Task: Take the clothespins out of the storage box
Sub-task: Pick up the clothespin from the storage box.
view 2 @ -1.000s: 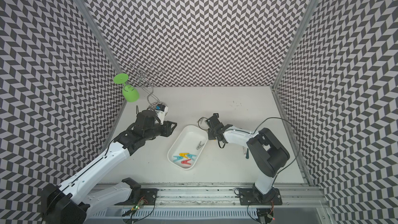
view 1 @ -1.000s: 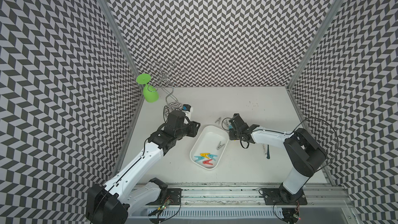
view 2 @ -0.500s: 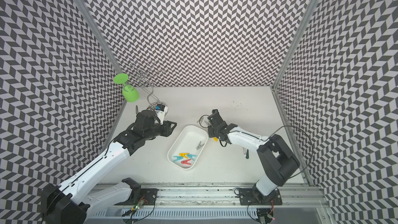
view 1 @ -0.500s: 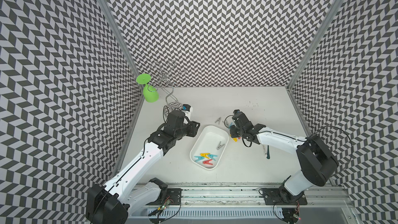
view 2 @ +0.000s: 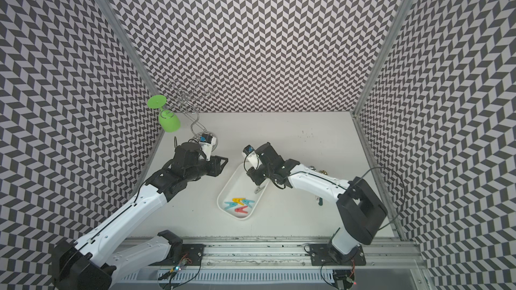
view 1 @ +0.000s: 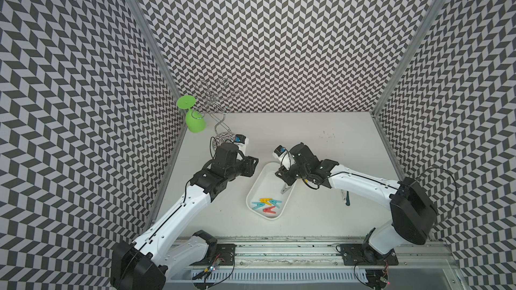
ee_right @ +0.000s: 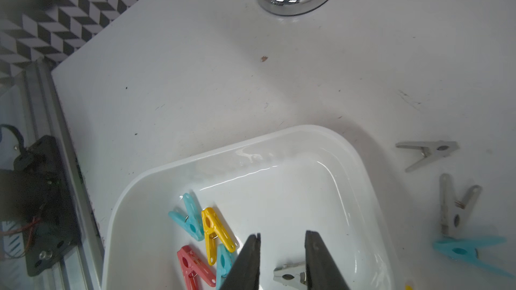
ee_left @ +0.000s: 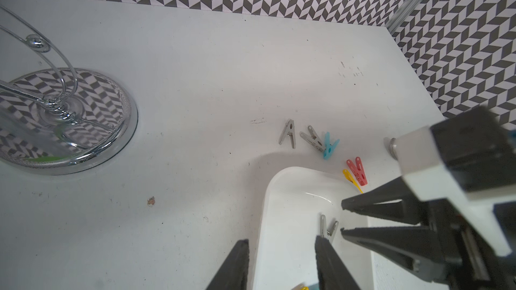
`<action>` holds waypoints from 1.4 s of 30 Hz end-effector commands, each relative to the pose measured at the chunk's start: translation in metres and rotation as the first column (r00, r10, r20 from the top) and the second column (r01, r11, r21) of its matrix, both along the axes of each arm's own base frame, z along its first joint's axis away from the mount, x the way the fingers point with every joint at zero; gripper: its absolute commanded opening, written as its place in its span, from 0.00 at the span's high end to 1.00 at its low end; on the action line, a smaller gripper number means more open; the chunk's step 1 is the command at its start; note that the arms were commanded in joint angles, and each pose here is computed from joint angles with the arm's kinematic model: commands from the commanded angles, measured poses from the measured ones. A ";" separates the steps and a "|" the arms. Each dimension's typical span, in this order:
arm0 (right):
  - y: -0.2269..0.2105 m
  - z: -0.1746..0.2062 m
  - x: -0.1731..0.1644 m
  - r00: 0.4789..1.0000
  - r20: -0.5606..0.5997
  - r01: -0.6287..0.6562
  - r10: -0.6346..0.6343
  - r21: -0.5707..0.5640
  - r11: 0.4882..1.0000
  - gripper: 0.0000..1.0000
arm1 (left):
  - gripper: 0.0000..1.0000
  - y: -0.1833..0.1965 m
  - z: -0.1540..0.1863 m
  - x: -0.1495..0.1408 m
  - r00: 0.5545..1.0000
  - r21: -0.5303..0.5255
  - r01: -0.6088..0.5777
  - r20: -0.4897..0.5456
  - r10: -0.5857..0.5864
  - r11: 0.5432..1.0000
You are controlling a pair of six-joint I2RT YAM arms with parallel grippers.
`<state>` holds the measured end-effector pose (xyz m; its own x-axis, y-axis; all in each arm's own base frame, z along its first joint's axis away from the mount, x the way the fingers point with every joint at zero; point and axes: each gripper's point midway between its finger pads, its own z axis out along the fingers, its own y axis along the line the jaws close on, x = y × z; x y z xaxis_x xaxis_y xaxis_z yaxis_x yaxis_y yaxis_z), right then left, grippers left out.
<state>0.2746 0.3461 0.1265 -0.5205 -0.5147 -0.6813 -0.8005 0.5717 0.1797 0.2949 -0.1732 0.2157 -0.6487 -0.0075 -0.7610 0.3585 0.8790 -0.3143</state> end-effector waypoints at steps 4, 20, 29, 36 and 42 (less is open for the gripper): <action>0.024 -0.044 -0.039 0.976 -0.119 -0.195 0.184 -0.096 0.976 0.64 | 0.57 0.005 0.006 0.000 1.000 0.000 -0.009 0.026 0.009 1.000; 0.046 -0.092 -0.059 0.951 -0.189 -0.282 0.247 -0.194 0.939 0.59 | 0.57 0.005 0.004 0.000 1.000 -0.004 -0.009 0.022 0.009 1.000; 0.043 -0.103 -0.060 0.950 -0.200 -0.282 0.239 -0.224 0.933 0.71 | 0.57 0.005 0.004 0.001 1.000 -0.008 -0.009 0.019 0.009 1.000; 0.038 -0.111 -0.057 0.955 -0.198 -0.268 0.220 -0.262 0.927 0.78 | 0.57 0.006 0.004 0.001 1.000 -0.009 -0.008 0.020 0.008 1.000; 0.042 -0.101 -0.053 0.961 -0.173 -0.255 0.217 -0.244 0.936 0.93 | 0.57 0.006 0.004 0.001 1.000 -0.011 -0.007 0.019 0.008 1.000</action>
